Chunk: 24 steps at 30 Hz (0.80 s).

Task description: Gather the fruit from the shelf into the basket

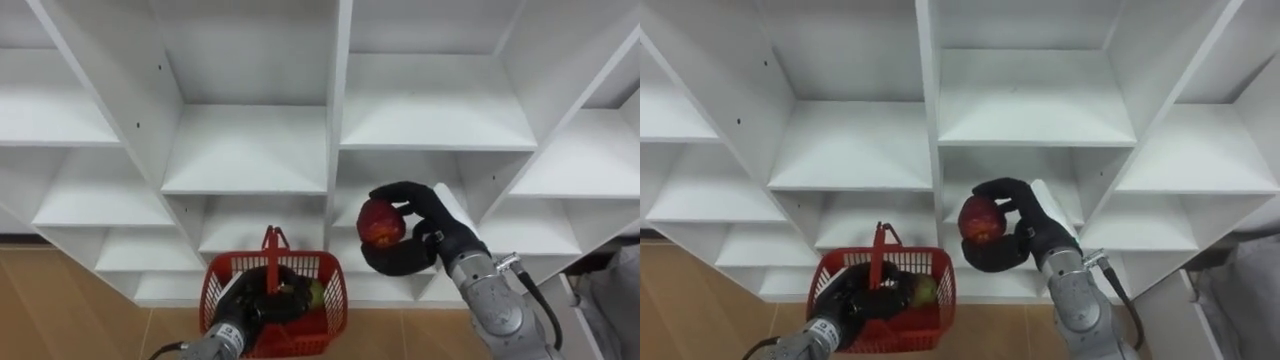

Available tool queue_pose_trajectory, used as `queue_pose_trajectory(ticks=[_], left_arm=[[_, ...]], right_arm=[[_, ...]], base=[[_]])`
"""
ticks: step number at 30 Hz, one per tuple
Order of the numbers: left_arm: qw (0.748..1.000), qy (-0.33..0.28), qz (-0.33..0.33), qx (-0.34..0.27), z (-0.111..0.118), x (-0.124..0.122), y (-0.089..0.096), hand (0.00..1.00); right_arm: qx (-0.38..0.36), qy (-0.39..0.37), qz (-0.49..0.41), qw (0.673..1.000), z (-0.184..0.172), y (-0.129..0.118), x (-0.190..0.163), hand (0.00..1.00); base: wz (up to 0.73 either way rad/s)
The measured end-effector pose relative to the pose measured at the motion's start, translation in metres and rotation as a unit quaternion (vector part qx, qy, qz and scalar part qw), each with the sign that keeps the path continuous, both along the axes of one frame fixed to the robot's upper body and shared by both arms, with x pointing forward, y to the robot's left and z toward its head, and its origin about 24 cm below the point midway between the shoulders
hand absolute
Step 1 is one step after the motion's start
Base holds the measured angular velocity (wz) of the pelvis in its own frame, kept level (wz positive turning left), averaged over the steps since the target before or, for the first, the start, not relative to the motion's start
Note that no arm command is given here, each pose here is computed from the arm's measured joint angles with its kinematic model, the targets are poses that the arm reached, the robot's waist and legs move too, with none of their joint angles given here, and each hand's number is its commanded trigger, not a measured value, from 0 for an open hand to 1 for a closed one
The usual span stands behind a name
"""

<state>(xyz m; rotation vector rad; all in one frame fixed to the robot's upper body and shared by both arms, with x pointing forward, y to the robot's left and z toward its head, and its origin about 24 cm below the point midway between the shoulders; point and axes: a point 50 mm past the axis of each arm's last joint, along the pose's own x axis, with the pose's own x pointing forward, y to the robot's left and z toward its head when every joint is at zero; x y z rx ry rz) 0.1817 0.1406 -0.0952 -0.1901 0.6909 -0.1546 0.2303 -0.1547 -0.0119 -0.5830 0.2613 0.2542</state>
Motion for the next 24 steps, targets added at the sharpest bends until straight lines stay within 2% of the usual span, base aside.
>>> queue_pose_trajectory(ticks=[15, 24], left_arm=[[1.000, 0.007, -0.025, -0.011, -0.003, -0.006, -0.007, 1.00], [0.999, 0.013, -0.043, -0.012, -0.005, -0.009, -0.015, 1.00]], right_arm=[[0.012, 0.044, 0.070, 0.996, -0.006, 0.018, -0.005, 1.00], [-0.035, 0.081, 0.109, 0.990, -0.015, 0.030, -0.011, 1.00]], base=[[-0.05], [0.00]])
